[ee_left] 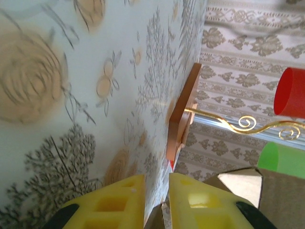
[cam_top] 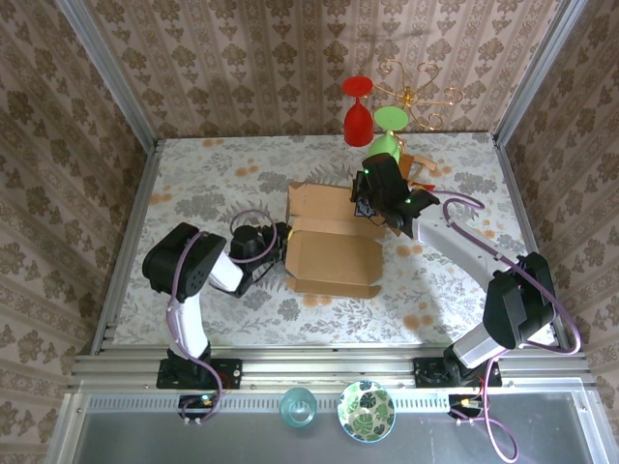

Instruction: Fold the paper box

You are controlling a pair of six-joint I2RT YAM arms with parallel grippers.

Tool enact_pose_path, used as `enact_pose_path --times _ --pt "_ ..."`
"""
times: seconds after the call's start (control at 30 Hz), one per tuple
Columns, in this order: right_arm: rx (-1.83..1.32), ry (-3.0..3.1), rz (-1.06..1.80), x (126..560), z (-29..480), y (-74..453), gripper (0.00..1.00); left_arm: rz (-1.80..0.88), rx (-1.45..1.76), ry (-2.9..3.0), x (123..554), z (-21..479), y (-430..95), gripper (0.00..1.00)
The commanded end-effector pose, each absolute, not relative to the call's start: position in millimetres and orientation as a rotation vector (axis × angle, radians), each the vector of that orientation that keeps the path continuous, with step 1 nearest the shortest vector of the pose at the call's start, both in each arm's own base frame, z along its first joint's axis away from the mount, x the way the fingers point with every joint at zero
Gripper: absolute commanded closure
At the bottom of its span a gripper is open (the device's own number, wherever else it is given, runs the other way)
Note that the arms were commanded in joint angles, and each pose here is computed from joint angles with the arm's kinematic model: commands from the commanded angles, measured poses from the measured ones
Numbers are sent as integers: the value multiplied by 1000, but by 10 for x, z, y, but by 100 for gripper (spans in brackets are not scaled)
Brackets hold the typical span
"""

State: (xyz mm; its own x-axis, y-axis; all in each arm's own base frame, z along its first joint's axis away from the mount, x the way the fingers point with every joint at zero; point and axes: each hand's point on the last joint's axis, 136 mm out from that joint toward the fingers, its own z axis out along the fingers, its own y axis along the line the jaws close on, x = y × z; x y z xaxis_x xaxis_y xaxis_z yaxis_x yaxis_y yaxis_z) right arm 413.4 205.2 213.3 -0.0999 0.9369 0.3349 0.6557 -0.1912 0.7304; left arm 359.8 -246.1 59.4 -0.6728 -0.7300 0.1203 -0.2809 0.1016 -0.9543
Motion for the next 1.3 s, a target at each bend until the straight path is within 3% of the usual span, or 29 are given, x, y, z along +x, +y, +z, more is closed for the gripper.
enact_pose_path --times 0.0,0.3,0.6,0.93,1.27 --pt "1984 1641 1240 4128 2114 2044 100 -1654 -906 1910 3626 935 -2525 77" --pt "1987 1661 1251 4147 2023 2100 100 -1590 -789 2028 3509 884 -2684 73" --pt "1953 1696 1226 4105 1944 2100 100 -1306 -569 2296 3383 698 -2740 71" --pt "1627 1676 1293 4291 1786 2076 100 -1162 -667 2421 3034 570 -2138 64" --pt "1458 1729 1361 4408 1786 2284 100 -1044 -702 2418 2786 885 -1464 60"
